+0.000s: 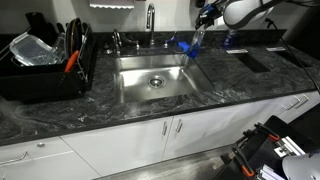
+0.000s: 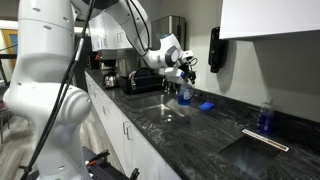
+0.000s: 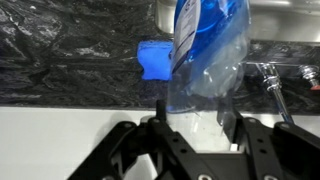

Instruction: Remove the bottle out of the sink

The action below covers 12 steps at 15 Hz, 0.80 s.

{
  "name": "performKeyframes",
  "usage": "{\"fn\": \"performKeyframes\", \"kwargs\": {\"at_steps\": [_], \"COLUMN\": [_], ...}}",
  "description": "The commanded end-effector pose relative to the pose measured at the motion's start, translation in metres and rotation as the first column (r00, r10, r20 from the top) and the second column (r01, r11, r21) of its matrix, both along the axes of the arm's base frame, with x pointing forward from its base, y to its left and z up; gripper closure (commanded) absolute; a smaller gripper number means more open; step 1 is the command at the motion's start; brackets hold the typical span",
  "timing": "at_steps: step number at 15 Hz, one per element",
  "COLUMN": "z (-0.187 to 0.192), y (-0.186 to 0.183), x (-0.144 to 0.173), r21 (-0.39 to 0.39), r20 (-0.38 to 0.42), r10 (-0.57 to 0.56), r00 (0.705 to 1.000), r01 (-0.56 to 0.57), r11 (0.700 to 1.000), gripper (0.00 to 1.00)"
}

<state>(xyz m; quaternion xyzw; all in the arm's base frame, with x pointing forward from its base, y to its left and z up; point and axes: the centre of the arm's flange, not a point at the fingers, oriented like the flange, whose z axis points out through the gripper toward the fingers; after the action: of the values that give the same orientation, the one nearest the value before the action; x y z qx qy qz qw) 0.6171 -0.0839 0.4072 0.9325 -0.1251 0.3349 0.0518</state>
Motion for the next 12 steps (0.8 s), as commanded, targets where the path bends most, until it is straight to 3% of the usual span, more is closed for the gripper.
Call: {"fn": "performKeyframes", "kwargs": {"at_steps": [1, 7, 12], "z": [0.007, -0.006, -0.027], "y": [-0.028, -0.071, -0.080], "x": [-0.003, -0.019, -0.024], "r21": [-0.009, -0.087, -0.147], "r20": [0.022, 0.004, -0.017], "r10": [-0.076, -0.184, -0.208], "r00": [0.997, 0.983, 0.978], "r01": [0.076, 0.184, 0.203], "r11": [0.997, 0.979, 0.968], "gripper": [0.70, 0.70, 0.70]}}
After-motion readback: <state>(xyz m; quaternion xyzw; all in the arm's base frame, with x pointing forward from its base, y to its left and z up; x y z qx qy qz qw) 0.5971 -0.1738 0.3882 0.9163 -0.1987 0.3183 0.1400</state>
